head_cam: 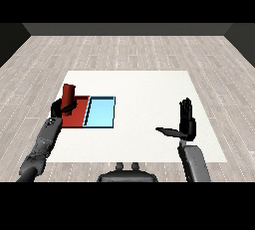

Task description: Pick the red can and put it in the red box

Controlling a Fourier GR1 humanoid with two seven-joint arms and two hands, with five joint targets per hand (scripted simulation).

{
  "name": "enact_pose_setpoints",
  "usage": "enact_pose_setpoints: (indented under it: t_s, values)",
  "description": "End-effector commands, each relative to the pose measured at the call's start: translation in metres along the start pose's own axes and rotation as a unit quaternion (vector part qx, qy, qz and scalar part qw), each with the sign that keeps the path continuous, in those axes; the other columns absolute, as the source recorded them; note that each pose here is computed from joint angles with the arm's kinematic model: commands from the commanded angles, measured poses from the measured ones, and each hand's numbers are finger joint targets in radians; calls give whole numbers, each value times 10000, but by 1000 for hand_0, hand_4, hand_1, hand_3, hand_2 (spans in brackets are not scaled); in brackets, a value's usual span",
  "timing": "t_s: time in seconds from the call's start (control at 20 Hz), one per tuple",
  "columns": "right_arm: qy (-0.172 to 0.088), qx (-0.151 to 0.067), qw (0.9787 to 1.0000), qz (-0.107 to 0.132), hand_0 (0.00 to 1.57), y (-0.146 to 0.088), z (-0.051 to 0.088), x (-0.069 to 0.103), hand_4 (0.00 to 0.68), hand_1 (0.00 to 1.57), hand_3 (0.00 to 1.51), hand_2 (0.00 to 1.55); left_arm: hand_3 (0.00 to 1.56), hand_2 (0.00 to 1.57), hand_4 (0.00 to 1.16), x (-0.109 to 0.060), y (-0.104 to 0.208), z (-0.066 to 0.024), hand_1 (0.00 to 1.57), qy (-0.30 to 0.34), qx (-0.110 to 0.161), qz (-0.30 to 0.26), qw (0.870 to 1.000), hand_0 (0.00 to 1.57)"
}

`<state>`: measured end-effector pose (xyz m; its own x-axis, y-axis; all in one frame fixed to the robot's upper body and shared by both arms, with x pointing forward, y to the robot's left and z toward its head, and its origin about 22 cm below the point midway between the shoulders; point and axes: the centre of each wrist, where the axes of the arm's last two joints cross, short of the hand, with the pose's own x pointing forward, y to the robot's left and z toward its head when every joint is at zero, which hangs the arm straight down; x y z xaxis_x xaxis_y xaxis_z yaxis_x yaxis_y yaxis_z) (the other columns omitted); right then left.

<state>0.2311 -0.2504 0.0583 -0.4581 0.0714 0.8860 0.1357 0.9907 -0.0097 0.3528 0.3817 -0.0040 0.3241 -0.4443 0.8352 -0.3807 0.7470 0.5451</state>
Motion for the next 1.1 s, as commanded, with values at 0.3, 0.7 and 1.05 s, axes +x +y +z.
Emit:
enact_pose_setpoints:
  t_s: [0.3, 0.7, 1.05]
  values:
    - [89, 44, 9990, 426, 0, 49, -143, -268, 0, 0, 0, 0, 497, 745, 764, -340, -353, 118, 761, 732, -432, -305, 9959, 761]
    - [74, 41, 9991, 420, 0, 47, -193, -292, 0, 0, 0, 0, 0, 0, 0, -407, -51, 32, 0, 1013, -1170, -1324, 9790, 0]
    - [-64, 52, 9997, 223, 0, -48, -185, -244, 0, 0, 0, 0, 0, 0, 0, -205, 283, -153, 0, 721, -263, -420, 9962, 0]
